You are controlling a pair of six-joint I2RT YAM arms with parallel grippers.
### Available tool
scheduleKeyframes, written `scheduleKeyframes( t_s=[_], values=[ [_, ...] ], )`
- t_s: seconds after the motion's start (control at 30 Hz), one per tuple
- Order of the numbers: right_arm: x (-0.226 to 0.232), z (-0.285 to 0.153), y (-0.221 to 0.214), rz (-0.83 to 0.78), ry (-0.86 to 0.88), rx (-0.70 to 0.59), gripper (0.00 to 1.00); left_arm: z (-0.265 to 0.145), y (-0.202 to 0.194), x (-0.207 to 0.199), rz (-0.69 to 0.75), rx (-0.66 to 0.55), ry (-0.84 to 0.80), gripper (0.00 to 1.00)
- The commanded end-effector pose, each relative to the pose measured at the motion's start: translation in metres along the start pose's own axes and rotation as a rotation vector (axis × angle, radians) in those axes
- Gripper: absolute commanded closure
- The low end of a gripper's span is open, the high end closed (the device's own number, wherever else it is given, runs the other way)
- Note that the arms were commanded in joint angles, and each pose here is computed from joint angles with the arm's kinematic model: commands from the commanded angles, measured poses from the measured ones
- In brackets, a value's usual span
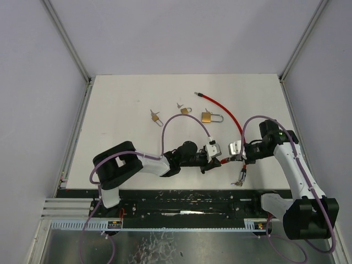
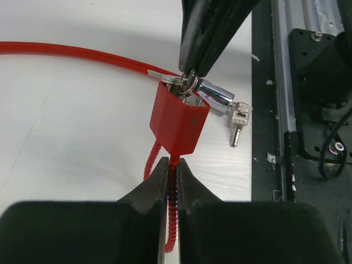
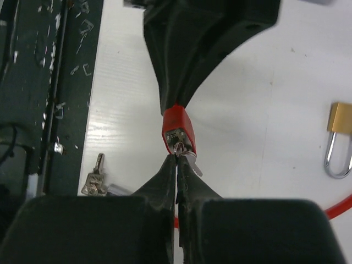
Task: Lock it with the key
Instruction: Lock the lock.
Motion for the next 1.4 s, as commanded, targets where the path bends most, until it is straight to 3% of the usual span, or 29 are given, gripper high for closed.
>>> scheduleKeyframes(
  t_s=[0.0, 0.23, 0.33, 0.37, 0.43, 0.5, 0.67, 0.9, 1.0, 1.37],
  values=[
    [0.020, 0.004, 0.005, -0.279, 0.135, -0.021, 1.00, 0.008, 0.015, -0.005, 0.061, -0.062, -0.049, 1.00],
    [0.012, 0.002, 0.009, -0.549, 0.178, 0.056, 1.00, 0.017, 0.010, -0.004, 0.051, 0.005, -0.080, 1.00],
    [0.003, -0.003, 0.018, -0.574, 0.087, 0.078, 0.99, 0.018, 0.008, -0.004, 0.049, 0.013, -0.082, 1.00],
    [0.000, -0.005, 0.023, -0.553, 0.046, 0.066, 0.92, 0.018, 0.009, -0.004, 0.048, 0.011, -0.081, 1.00],
    [-0.006, -0.011, 0.031, -0.458, -0.021, 0.054, 0.67, 0.016, 0.009, -0.005, 0.049, 0.008, -0.078, 1.00],
    [-0.008, -0.019, 0.036, -0.344, -0.050, 0.074, 0.53, 0.013, 0.010, -0.006, 0.052, -0.003, -0.079, 1.00],
    [-0.003, -0.031, 0.023, -0.255, -0.058, 0.253, 0.45, 0.007, 0.011, -0.008, 0.060, -0.028, -0.085, 1.00],
    [0.008, -0.013, 0.002, -0.163, -0.050, 0.257, 0.33, 0.003, 0.012, -0.010, 0.066, -0.049, -0.088, 1.00],
    [0.005, -0.002, -0.013, -0.116, -0.113, 0.275, 0.32, 0.000, 0.013, -0.011, 0.072, -0.059, -0.096, 1.00],
    [0.008, 0.017, -0.009, -0.039, -0.177, 0.112, 0.40, -0.006, 0.016, -0.016, 0.083, -0.098, -0.113, 1.00]
  ],
)
Point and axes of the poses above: each gripper's point midway between its finger pads, its own z axis out along the fingers, its own x axis along the line the jaws close on, y = z × x, the point moved 8 cm from there along -z, back along the fingers, and after that the axes turned 14 degrees about -z, right-handed, at the moved point
